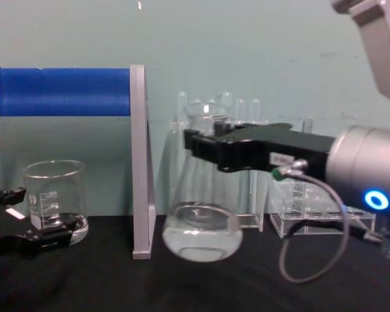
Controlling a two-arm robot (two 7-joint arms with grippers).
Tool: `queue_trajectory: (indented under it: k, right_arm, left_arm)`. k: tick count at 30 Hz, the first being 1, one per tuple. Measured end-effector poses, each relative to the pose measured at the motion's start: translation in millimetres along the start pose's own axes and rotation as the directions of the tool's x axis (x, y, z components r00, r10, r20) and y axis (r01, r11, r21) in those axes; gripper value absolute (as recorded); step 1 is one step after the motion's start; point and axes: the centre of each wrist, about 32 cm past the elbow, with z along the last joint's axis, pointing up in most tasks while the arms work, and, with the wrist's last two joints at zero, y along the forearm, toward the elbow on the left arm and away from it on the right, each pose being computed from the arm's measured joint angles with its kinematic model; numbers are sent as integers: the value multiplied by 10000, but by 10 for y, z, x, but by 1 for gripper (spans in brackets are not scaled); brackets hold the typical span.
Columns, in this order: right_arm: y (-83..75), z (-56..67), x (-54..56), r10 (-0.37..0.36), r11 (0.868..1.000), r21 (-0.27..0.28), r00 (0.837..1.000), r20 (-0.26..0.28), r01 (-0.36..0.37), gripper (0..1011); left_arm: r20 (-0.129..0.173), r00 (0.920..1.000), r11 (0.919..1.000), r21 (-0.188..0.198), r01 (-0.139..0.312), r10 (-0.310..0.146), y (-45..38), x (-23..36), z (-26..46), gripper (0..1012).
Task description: Grasp the erlenmeyer flask with one hand, shake it three times, then place it back.
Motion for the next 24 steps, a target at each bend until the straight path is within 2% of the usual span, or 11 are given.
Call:
queue_trajectory:
  k: [4, 6, 9, 11, 12, 14, 15, 16, 17, 19, 24]
  right_arm:
    - [-89, -2, 49, -603, 9982, 32, 9982, -22, 603, 453]
    - [-176, 2, 85, -1156, 9933, 56, 9933, -1, 1156, 453]
    - [-319, 0, 134, -2040, 9790, 36, 9790, 26, 2040, 453]
    - [-440, 1, 168, -2772, 9608, 3, 9608, 61, 2772, 453]
    - [-519, 2, 185, -3257, 9455, -6, 9454, 84, 3257, 453]
    - [-592, -2, 198, -3662, 9305, -34, 9305, 104, 3662, 453]
    - [-656, -2, 208, -4018, 9157, -46, 9157, 124, 4018, 453]
    - [-656, -2, 208, -4018, 9157, -46, 9157, 124, 4018, 453]
    - [-712, -7, 215, -4299, 9028, -69, 9028, 120, 4300, 453]
    - [-776, -6, 221, -4591, 8883, -78, 8883, 124, 4592, 453]
    - [-830, -7, 232, -4823, 8759, -95, 8759, 118, 4824, 453]
  left_arm:
    - [-1, 10000, 10000, 0, 0, 0, 0, 0, 0, 1001]
    - [-1, 10000, 10000, 1, 0, 0, 0, 0, 0, 1000]
    - [0, 10000, 10000, 1, 0, 0, 0, 0, 0, 1001]
    - [0, 10000, 10000, 1, 0, 0, 0, 0, 0, 1001]
    - [0, 10000, 10000, 1, 0, 0, 0, 0, 0, 1001]
    - [0, 10000, 10000, 0, 0, 0, 0, 0, 0, 1001]
    - [0, 10000, 10000, 0, 0, 0, 0, 0, 0, 1001]
    - [0, 10000, 10000, 1, 0, 0, 0, 0, 0, 1001]
    - [-1, 10000, 10000, 0, 0, 0, 0, 0, 0, 1001]
    - [0, 10000, 10000, 1, 1, -1, 0, 0, 0, 1001]
    - [0, 10000, 10000, 0, 0, 0, 0, 0, 0, 1001]
